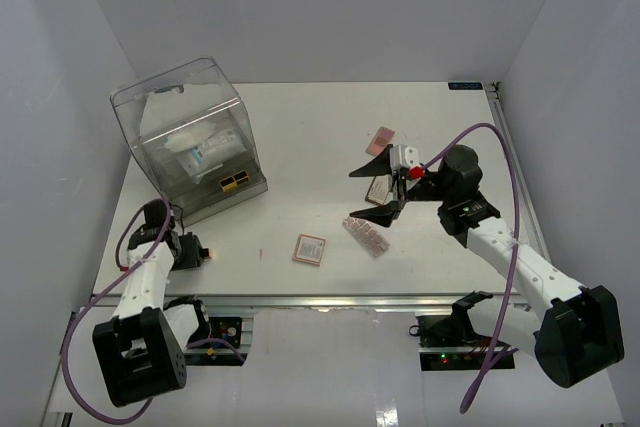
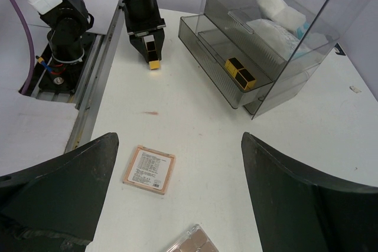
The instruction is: Organize the makeup
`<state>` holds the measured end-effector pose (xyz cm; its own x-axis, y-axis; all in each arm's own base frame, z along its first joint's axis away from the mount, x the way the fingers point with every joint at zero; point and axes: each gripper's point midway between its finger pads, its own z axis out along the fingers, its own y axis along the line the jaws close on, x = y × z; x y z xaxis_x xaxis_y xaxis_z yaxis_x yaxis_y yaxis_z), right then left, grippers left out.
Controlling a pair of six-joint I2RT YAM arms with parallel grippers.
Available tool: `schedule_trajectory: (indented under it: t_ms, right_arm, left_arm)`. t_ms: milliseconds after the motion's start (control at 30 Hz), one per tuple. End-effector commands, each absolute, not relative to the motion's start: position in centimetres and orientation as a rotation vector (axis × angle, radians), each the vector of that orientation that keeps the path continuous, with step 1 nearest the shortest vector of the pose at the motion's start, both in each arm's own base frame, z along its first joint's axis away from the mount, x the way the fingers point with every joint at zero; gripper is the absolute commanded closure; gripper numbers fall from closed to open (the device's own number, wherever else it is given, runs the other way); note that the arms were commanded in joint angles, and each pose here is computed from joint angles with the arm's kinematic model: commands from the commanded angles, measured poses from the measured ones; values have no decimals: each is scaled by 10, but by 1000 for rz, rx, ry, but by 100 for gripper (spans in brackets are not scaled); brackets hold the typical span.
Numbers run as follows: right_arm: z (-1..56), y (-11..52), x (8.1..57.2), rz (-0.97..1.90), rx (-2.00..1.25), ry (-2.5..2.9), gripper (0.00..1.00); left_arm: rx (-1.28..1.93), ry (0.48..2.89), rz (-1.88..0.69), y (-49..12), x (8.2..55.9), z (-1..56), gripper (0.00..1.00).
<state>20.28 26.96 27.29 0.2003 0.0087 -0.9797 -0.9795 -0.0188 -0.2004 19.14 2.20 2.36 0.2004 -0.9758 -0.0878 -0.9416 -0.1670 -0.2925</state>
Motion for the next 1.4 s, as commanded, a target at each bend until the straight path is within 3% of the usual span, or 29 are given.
schedule_trajectory:
  t_ms: [0, 167, 433, 600, 867, 1367]
  right_arm:
    - [285, 265, 200, 1044, -1309, 980, 9]
    - [285, 264, 200, 1042, -1307, 979, 9]
    - [284, 264, 201, 1044, -1307, 981, 9]
    - [284, 263, 202, 1040, -1303, 985, 9]
    - [281, 263, 205, 1036, -1303, 996, 9]
    - [274, 262, 210, 1035, -1304, 1016, 9]
  left_arm:
    - [-2268, 1726, -257, 15, 190, 38, 83]
    - [-2270, 1644, -251, 18, 174, 63, 85]
    - [-2188, 1537, -495, 4, 175, 110, 87]
    - [-2106, 1579, -731, -14, 206, 146, 88]
    - [-1998, 1591, -790, -5, 252, 204, 88]
    - [-2037, 1618, -768, 1, 301, 186, 85]
